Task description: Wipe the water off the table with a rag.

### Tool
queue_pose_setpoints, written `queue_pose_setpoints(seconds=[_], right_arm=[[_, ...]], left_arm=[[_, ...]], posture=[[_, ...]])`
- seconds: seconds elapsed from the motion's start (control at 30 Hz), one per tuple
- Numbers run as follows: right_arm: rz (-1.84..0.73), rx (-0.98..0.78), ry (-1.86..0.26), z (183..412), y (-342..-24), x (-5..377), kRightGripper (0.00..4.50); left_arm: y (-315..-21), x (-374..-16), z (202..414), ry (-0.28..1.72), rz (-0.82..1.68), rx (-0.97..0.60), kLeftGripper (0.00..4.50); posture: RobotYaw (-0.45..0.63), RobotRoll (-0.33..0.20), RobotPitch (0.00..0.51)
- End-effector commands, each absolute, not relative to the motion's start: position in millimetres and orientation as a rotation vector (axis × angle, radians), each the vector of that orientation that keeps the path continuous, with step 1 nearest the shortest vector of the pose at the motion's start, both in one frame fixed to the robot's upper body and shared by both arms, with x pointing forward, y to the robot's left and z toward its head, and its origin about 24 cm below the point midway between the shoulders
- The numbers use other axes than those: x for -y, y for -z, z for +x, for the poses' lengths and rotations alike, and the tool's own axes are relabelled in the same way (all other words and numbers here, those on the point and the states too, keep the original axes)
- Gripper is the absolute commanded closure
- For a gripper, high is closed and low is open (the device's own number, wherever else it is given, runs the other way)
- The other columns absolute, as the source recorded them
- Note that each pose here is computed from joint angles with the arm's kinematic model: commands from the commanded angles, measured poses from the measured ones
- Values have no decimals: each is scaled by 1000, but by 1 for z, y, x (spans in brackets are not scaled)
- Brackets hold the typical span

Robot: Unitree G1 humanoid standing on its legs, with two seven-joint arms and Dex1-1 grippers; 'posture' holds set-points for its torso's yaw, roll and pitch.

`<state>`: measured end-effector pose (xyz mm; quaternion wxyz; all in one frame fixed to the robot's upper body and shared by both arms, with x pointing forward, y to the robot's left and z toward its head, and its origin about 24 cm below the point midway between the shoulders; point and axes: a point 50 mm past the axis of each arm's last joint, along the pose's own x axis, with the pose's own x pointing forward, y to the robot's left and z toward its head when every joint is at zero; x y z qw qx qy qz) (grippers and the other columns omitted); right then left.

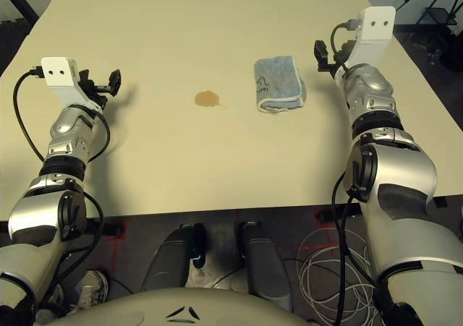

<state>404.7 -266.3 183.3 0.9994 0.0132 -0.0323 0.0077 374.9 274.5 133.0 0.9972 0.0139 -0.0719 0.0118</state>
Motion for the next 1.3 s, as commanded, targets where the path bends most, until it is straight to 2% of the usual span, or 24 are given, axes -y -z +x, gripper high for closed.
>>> queue_pose_setpoints(seconds=[0.03, 0.23, 0.4, 0.57, 0.7, 0.8, 1.0, 1.3], right_arm=[[26, 61, -16, 406, -184, 264, 69], [28, 51, -37, 407, -184, 261, 69], [260, 7, -89, 411, -198, 259, 69], [334, -155, -233, 407, -210, 258, 69], [393, -316, -327, 399, -212, 257, 69], [341, -396, -365, 395, -207, 259, 69], [290, -470, -377, 392, -197, 257, 69], [269, -562, -358, 383, -183, 270, 69]], left_arm=[[-126, -279, 371, -33, 38, 121, 0], [-127, -278, 371, -30, 38, 126, 0], [-147, -278, 376, 50, 82, 156, 0], [-176, -281, 380, 217, 73, 161, 0], [-202, -278, 377, 465, 72, 147, 0], [-213, -273, 372, 649, 104, 107, 0], [-217, -266, 359, 904, 132, -30, 0], [-221, -267, 345, 1038, 145, -162, 0]], posture=[[51, 0, 204], [59, 0, 200], [68, 0, 206], [67, 0, 214], [68, 0, 224], [78, 0, 228], [96, 0, 230], [111, 0, 231]])
